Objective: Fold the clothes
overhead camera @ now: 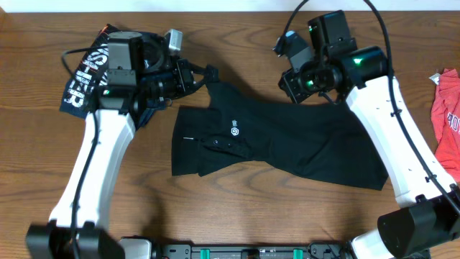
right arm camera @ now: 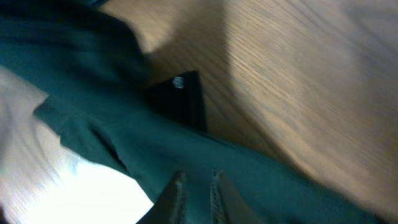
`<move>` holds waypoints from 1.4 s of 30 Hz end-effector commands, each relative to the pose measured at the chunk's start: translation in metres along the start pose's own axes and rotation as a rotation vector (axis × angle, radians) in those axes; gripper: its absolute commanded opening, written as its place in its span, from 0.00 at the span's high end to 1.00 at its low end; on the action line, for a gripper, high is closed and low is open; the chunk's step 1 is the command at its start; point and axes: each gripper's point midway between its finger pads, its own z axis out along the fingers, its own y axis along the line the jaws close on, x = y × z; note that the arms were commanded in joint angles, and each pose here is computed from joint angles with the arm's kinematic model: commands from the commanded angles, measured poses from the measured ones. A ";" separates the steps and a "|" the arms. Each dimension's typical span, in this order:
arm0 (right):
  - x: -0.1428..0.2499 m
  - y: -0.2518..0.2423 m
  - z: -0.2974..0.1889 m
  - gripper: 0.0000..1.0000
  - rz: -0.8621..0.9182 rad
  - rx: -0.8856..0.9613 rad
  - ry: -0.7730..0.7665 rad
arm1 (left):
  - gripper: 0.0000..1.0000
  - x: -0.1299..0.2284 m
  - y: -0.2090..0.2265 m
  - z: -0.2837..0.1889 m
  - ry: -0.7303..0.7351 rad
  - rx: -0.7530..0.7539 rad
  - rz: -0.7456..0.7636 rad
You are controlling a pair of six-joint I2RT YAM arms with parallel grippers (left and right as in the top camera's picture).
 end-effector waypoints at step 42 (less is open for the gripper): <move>0.151 -0.177 0.164 0.89 0.598 0.166 0.389 | 0.94 0.001 -0.018 -0.050 -0.133 -0.189 0.159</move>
